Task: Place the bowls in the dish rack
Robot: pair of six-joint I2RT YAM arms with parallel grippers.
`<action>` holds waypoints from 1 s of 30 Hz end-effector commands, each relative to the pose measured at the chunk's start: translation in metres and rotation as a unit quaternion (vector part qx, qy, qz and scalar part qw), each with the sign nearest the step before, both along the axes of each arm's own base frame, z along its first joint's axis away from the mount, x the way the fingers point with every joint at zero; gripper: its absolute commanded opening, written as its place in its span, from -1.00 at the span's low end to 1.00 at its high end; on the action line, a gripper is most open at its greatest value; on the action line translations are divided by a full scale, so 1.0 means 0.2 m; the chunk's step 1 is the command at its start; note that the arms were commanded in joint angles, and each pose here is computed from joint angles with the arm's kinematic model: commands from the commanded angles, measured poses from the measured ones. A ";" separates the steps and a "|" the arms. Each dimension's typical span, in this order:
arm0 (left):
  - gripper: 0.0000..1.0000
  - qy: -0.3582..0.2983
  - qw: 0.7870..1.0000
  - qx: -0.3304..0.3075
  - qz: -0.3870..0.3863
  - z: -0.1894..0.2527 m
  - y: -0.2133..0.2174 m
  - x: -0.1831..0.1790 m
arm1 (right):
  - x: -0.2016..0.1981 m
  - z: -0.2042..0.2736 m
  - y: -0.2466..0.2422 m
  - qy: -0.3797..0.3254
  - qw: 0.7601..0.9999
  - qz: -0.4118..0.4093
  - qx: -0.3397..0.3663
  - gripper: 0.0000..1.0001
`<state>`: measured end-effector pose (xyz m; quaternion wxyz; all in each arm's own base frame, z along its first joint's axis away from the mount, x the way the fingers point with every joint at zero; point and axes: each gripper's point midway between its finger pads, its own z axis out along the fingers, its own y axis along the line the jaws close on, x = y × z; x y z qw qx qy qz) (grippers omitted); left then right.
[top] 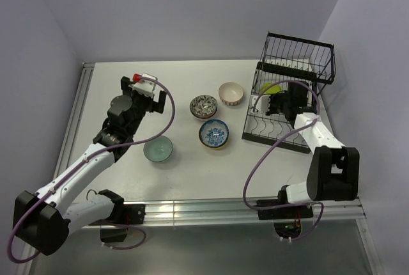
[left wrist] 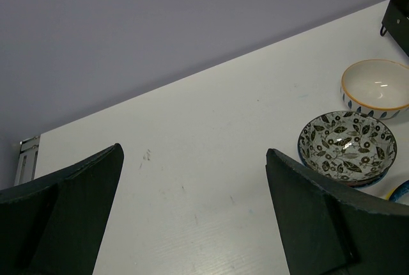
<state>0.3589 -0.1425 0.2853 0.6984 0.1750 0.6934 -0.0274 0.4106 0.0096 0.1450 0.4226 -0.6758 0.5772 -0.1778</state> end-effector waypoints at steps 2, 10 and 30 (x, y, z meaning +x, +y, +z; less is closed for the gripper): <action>0.99 -0.028 0.999 -0.026 -0.013 0.13 -0.01 -0.02 | -0.08 -0.15 -0.05 0.072 0.997 -0.021 -0.011 -0.83; 0.99 -0.028 0.999 -0.017 -0.008 0.11 0.00 -0.02 | -0.03 -0.29 -0.14 0.092 0.993 -0.066 -0.040 -1.00; 0.99 -0.020 1.000 -0.006 -0.006 0.05 -0.02 0.03 | 0.35 -0.36 -0.22 0.045 0.992 -0.109 -0.035 -1.00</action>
